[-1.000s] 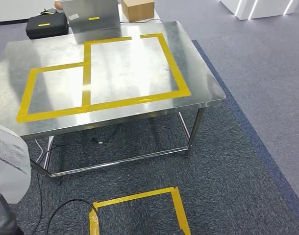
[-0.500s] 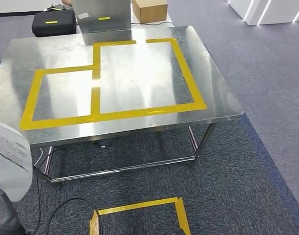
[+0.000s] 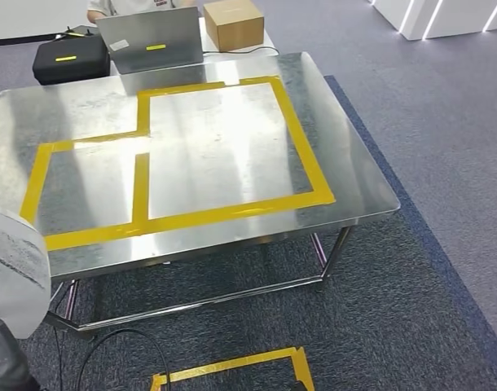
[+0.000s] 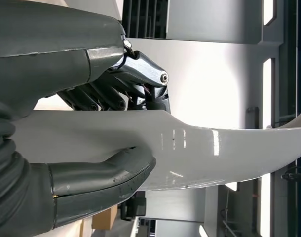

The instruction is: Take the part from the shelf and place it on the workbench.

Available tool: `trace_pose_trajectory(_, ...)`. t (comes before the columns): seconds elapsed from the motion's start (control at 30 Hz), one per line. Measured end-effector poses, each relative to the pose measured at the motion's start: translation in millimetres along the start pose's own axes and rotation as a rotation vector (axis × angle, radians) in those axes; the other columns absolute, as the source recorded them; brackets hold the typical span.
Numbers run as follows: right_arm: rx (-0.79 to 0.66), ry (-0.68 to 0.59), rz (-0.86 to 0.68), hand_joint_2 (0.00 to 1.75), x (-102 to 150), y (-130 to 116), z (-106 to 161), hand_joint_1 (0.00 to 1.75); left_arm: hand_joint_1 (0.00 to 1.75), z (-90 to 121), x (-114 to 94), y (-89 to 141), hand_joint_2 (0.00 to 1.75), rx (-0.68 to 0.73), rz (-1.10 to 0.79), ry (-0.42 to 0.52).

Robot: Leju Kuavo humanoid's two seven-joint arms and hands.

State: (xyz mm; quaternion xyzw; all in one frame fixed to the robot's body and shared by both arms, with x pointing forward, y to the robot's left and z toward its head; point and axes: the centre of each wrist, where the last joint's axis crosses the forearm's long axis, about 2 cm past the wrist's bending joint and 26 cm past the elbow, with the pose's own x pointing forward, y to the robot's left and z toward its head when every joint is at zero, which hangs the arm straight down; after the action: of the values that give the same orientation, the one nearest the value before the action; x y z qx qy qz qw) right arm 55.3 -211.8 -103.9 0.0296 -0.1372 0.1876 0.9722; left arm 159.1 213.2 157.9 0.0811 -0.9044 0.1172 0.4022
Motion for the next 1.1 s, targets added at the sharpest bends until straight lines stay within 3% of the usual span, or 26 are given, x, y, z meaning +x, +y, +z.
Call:
trace_pose_trajectory(0.13, 0.0, -0.003, -0.001, 0.0, 1.1, -0.2, -0.1, 0.0, 1.75, 1.8, -0.1, 1.6, 1.75, -0.009, -0.049, -0.009)
trace_pose_trajectory(0.37, -0.001, -0.01, 0.003, 0.0, 3.4, -2.2, -0.5, 0.0, 1.75, 12.7, -9.0, 11.5, 1.75, -0.109, -0.386, -0.089)
trace_pose_trajectory(0.57, -0.001, -0.009, 0.002, 0.0, 3.3, -2.8, -0.5, 0.0, 1.75, 20.3, -17.4, 21.0, 1.75, -0.144, -0.485, -0.075)
trace_pose_trajectory(0.7, 0.007, -0.012, 0.016, 0.0, 3.3, -2.4, -0.5, 0.0, 1.75, 19.1, -23.5, 31.0, 1.75, -0.216, -0.716, -0.098)
trace_pose_trajectory(0.9, 0.025, -0.02, 0.057, 0.0, 3.7, -1.9, -0.5, 0.0, 1.75, 0.6, -58.8, 62.6, 1.75, -0.385, -1.007, -0.101)
trace_pose_trajectory(1.1, 0.038, -0.023, 0.097, 0.0, 5.6, -2.3, -0.8, 0.0, 1.75, -50.8, -108.3, 83.8, 1.75, -0.522, -1.195, -0.09)
